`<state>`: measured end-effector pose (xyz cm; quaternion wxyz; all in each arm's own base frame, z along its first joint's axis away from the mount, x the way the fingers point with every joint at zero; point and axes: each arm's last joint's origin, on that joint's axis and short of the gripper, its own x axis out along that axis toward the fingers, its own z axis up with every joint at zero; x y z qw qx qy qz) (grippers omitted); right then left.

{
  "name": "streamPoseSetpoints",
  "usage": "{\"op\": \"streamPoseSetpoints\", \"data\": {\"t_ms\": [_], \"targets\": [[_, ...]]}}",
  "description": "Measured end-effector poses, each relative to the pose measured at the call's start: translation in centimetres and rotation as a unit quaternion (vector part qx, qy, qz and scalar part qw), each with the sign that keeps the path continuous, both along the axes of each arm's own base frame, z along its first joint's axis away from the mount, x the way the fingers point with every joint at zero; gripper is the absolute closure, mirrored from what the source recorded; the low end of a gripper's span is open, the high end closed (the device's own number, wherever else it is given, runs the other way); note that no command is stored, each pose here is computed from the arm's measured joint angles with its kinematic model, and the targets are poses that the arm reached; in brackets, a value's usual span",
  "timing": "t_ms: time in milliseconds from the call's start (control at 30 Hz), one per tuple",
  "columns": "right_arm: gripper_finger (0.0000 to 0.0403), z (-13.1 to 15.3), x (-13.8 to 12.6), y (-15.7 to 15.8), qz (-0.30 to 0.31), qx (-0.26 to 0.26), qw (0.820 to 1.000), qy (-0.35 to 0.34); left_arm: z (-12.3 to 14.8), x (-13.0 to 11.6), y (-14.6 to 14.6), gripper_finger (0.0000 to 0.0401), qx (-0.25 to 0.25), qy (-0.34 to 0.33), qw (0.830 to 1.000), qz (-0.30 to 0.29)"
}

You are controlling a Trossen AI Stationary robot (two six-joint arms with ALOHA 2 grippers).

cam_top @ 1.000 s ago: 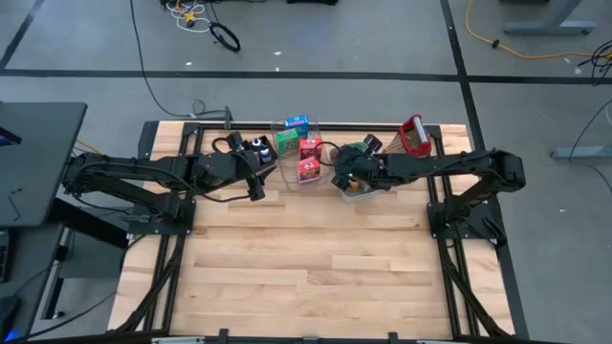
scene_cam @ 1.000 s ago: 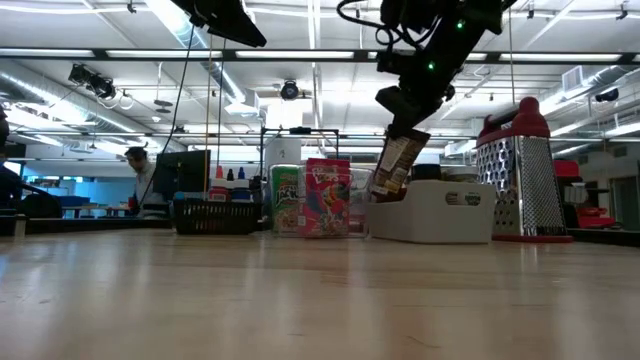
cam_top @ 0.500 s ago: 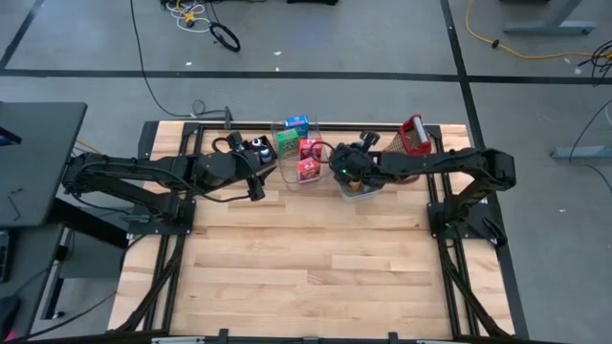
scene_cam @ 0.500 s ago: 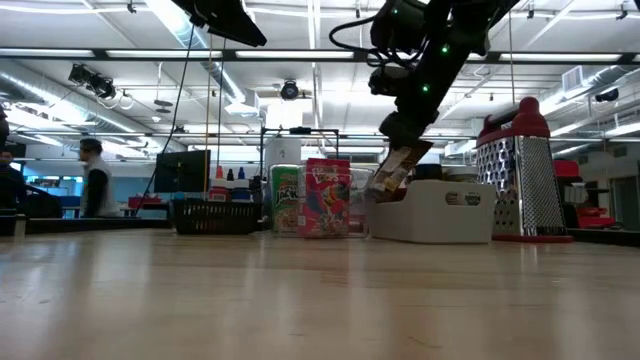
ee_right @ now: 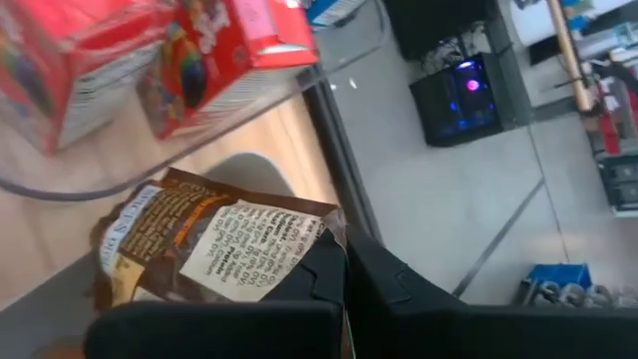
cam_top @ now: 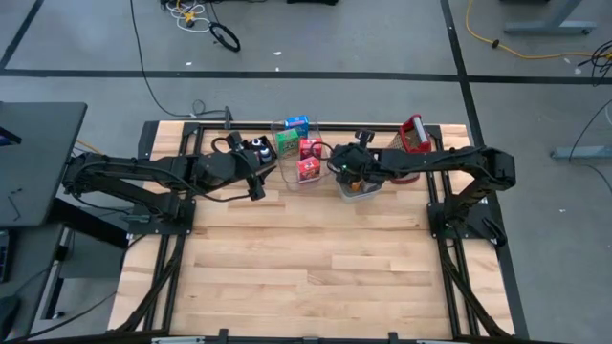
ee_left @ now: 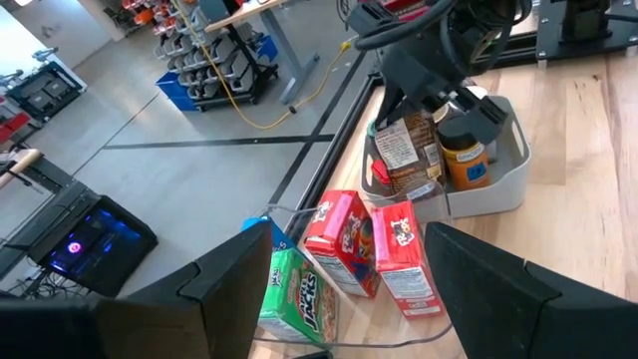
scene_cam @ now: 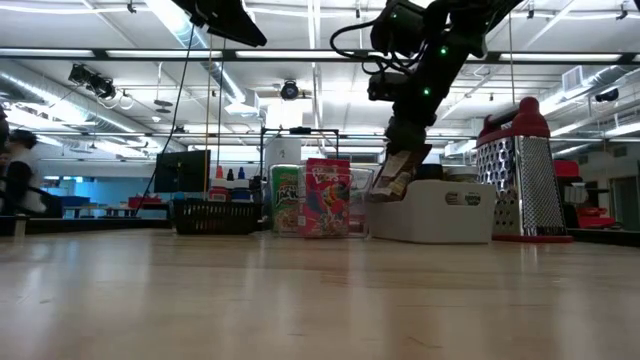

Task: Pick & Place Kitchen Items
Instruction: Put the orange spice pack into the gray bin

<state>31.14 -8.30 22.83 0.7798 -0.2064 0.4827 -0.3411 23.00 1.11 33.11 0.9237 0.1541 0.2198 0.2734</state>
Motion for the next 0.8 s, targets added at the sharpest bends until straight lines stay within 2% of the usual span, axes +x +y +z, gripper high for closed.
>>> {"op": "streamPoseSetpoints", "data": {"t_ms": [200,333,467,667,800], "targets": [[0.0366,0.1,0.2,0.0,0.0,-0.002,1.0,-0.013,0.0,0.0,0.0,0.0131,-0.005,-0.001,1.0,0.002],[0.0328,0.2,0.4,0.1,0.004,0.005,1.0,-0.026,0.0,0.0,0.0,0.0131,-0.005,-0.001,1.0,0.002],[0.0285,0.3,0.3,0.5,-0.013,-0.012,0.999,-0.031,-0.1,0.0,0.0,0.0131,-0.005,0.0,1.0,0.002],[0.0237,1.1,0.6,2.5,0.023,-0.012,0.999,-0.048,-0.2,-0.1,0.0,0.0131,-0.005,0.007,1.0,0.002],[0.0223,1.5,0.7,3.8,0.043,-0.009,0.997,-0.063,-0.4,-0.2,0.0,0.0131,-0.005,0.018,1.0,0.002]]}}
